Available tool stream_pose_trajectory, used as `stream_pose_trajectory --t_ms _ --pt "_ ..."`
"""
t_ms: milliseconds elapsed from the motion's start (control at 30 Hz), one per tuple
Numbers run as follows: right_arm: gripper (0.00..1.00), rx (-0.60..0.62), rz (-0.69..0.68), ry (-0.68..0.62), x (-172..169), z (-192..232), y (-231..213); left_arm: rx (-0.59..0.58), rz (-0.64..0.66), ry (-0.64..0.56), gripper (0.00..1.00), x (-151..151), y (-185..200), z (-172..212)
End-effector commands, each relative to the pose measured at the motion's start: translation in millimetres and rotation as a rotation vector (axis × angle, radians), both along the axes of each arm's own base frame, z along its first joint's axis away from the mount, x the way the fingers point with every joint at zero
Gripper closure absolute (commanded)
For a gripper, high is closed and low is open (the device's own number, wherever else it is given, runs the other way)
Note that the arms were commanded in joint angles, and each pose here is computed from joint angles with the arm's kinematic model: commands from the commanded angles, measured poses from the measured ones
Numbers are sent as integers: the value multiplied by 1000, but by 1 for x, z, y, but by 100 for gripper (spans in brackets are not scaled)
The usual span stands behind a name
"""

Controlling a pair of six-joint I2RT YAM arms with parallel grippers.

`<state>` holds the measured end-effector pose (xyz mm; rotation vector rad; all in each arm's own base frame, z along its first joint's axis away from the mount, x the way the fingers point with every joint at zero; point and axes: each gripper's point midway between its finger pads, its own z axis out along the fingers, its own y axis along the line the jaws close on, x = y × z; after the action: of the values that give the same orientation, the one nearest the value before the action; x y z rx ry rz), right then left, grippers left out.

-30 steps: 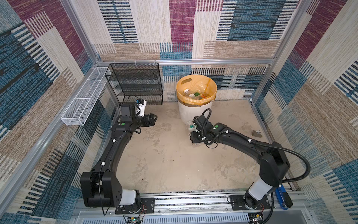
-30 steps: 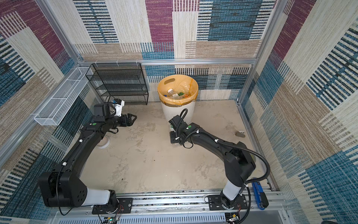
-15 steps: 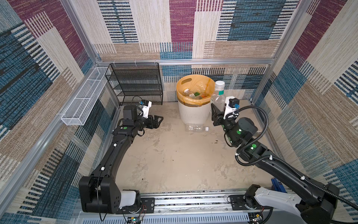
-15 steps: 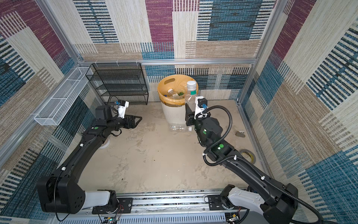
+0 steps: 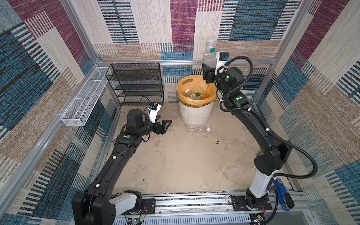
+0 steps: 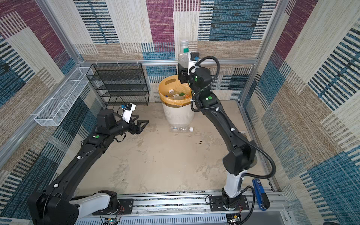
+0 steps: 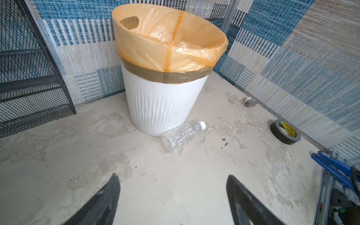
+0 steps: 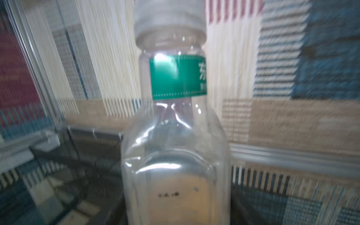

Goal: Throw the plastic bottles in the bin
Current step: 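Open the right gripper to drop the green-label bottle into the bin, then lower the right gripper beside the blue-capped bottle while the left gripper reaches toward it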

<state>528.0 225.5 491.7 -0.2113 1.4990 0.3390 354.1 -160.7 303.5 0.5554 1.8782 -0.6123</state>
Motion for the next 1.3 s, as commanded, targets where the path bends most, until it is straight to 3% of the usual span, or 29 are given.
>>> stream_pose_trajectory --t_ms 0,200,367,500,567,667,833,1000,1267 --pt "21 -69 19 222 -3 -50 1 38 6 -42 12 0 2 3" --pt "7 -19 -48 89 -36 -18 -30 37 -2 -41 10 0 1 3" --pt "6 -72 -113 113 -52 -36 -54 39 0 -44 10 0 2 3" --pt "7 -225 -112 248 -63 -104 -65 43 3 -36 10 1 2 0" --pt "8 -271 -204 326 -72 -144 -87 40 -1 -28 10 2 1 -2" --pt "11 -228 -272 438 -95 -199 -119 33 -1 -16 10 4 0 -5" --pt "15 -104 -269 650 -116 -289 -146 21 -7 28 10 10 -3 -15" --pt "16 -103 -226 847 -98 -371 -135 21 -3 87 11 17 -6 -28" --pt "16 -95 -227 882 -49 -413 -131 75 -35 142 10 19 -16 -54"
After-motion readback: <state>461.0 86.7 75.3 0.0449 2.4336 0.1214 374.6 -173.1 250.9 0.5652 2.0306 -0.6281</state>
